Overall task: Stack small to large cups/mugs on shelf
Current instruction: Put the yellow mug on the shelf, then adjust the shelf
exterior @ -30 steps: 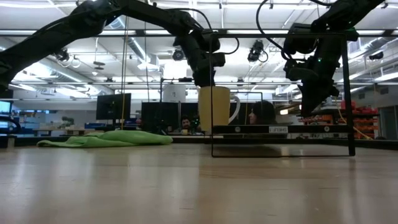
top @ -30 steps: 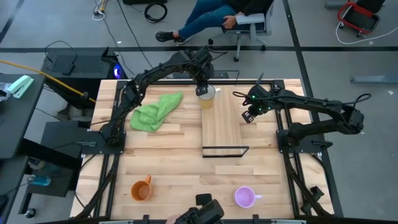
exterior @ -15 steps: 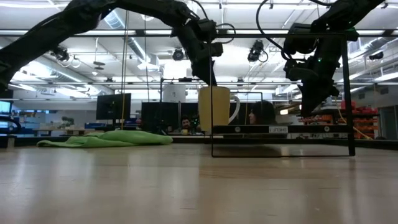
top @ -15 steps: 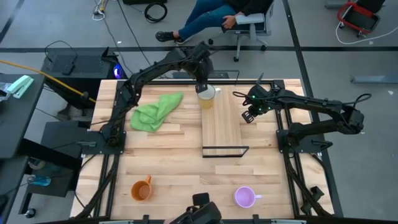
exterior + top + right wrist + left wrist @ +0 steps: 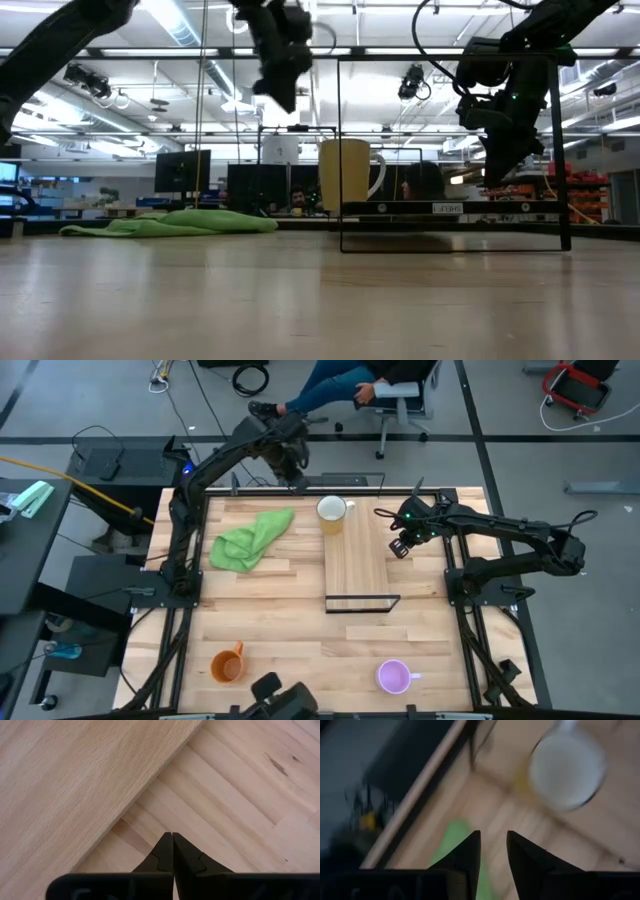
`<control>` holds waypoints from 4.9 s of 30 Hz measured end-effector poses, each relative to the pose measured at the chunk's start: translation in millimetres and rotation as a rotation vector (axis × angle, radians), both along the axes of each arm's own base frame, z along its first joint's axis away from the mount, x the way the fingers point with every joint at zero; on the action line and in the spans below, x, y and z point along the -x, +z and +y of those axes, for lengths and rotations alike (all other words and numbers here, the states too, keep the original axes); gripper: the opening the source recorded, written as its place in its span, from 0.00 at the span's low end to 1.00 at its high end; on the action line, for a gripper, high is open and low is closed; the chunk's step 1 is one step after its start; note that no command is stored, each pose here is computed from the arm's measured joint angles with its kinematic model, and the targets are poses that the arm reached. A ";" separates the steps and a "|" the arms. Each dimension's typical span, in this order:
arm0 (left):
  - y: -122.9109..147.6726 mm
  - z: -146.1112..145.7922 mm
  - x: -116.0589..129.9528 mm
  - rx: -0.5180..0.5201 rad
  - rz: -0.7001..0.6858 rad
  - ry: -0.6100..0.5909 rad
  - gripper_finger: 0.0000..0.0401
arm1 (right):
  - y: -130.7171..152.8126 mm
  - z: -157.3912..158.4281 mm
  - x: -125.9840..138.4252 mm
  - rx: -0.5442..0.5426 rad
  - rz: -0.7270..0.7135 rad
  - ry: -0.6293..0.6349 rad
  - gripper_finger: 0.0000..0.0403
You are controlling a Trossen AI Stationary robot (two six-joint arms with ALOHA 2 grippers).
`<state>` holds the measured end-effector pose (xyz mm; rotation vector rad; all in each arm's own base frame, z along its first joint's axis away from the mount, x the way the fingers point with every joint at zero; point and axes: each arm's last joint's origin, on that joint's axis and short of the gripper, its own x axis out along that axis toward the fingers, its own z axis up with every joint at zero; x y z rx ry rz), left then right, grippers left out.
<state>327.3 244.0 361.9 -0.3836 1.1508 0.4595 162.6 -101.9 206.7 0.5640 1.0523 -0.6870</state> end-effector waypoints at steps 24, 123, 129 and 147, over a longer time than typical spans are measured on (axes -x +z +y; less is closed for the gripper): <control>-146.3 1.2 -17.7 0.216 0.063 0.003 0.14 | -38.8 -26.4 17.2 -0.180 -0.077 -0.105 0.00; -125.5 -7.8 -69.1 0.199 -0.409 -0.073 0.05 | -53.5 -20.1 -20.8 -0.211 -0.210 0.000 0.00; -125.1 0.0 -65.0 0.191 -0.415 -0.055 0.02 | -53.5 -20.1 -20.8 -0.211 -0.210 0.000 0.00; -115.3 -5.3 -44.0 0.216 -0.298 -0.086 0.07 | -44.1 -17.6 -12.8 -0.201 -0.210 -0.010 0.00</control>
